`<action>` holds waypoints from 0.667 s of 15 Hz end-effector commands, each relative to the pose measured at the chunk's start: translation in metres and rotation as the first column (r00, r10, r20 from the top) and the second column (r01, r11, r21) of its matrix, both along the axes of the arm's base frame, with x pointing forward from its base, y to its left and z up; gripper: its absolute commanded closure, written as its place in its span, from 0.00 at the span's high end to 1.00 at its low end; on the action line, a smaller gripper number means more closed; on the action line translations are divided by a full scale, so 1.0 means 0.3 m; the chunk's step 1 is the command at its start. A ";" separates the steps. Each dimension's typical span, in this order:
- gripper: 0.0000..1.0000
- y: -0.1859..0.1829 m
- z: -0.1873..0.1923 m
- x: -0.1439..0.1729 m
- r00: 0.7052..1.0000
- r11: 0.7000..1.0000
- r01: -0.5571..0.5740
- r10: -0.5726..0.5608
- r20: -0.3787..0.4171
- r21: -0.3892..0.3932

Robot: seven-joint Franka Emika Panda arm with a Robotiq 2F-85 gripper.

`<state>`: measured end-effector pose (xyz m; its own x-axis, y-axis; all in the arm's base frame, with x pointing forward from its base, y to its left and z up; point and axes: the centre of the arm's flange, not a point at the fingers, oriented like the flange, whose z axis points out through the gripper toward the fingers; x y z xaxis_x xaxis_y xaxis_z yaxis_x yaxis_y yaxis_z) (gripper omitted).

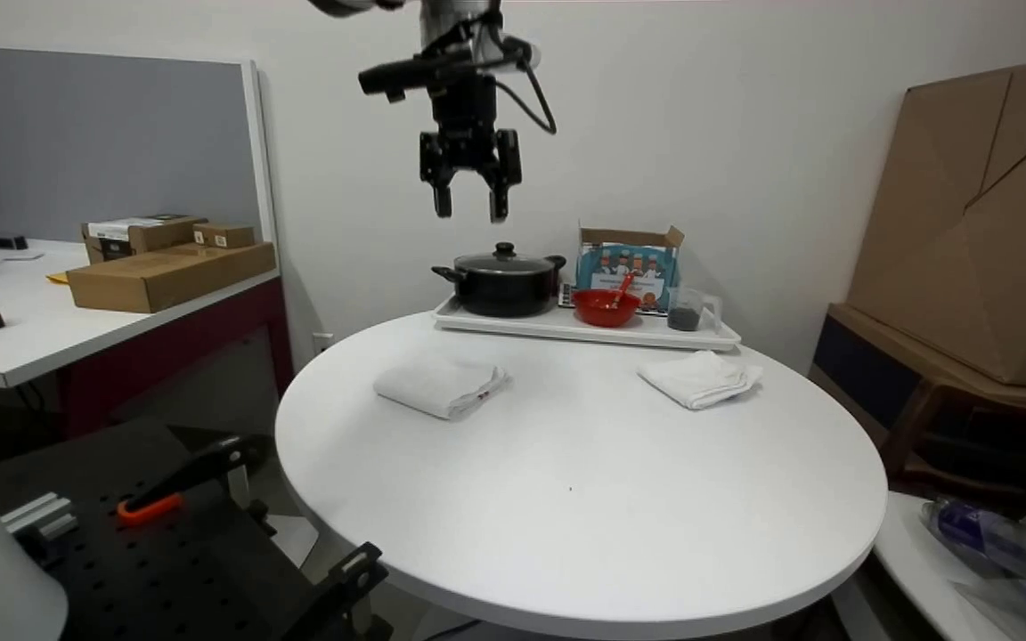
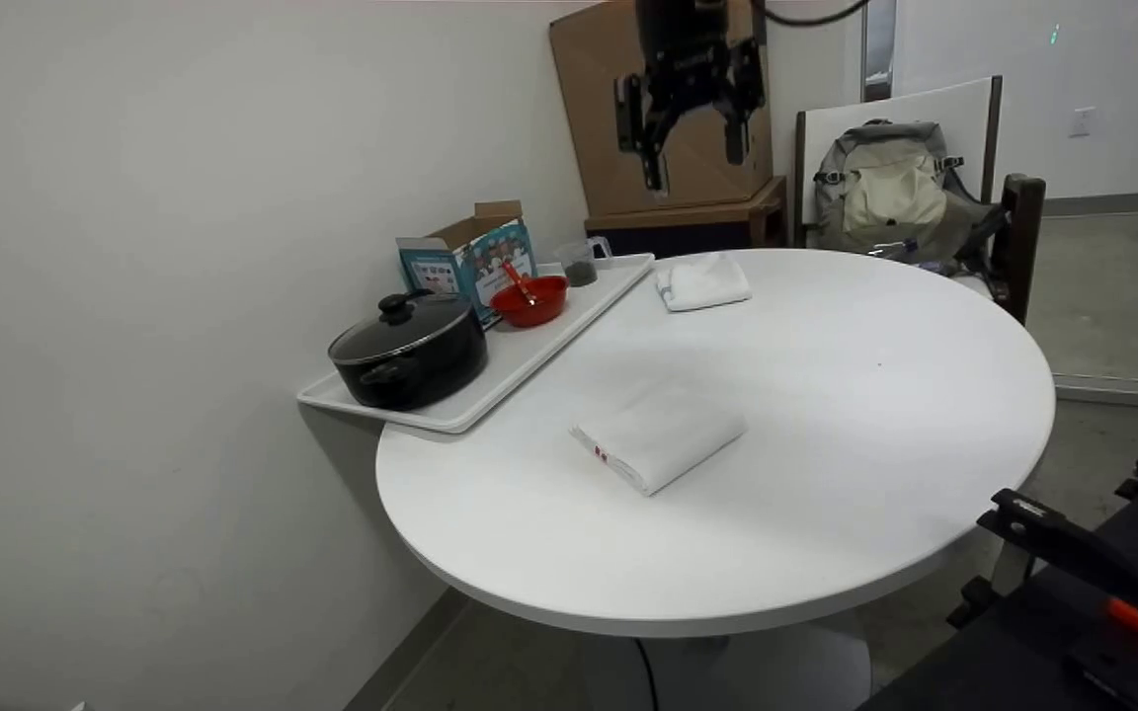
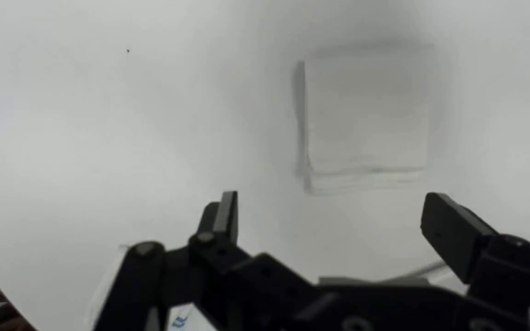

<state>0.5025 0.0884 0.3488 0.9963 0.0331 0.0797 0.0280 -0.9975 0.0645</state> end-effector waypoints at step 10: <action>1.00 0.267 -0.537 -0.013 0.962 0.960 -0.272 0.271 -0.026 -0.072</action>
<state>0.4889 0.1637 0.2108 0.9591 0.2813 0.0310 0.2749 -0.9521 0.1337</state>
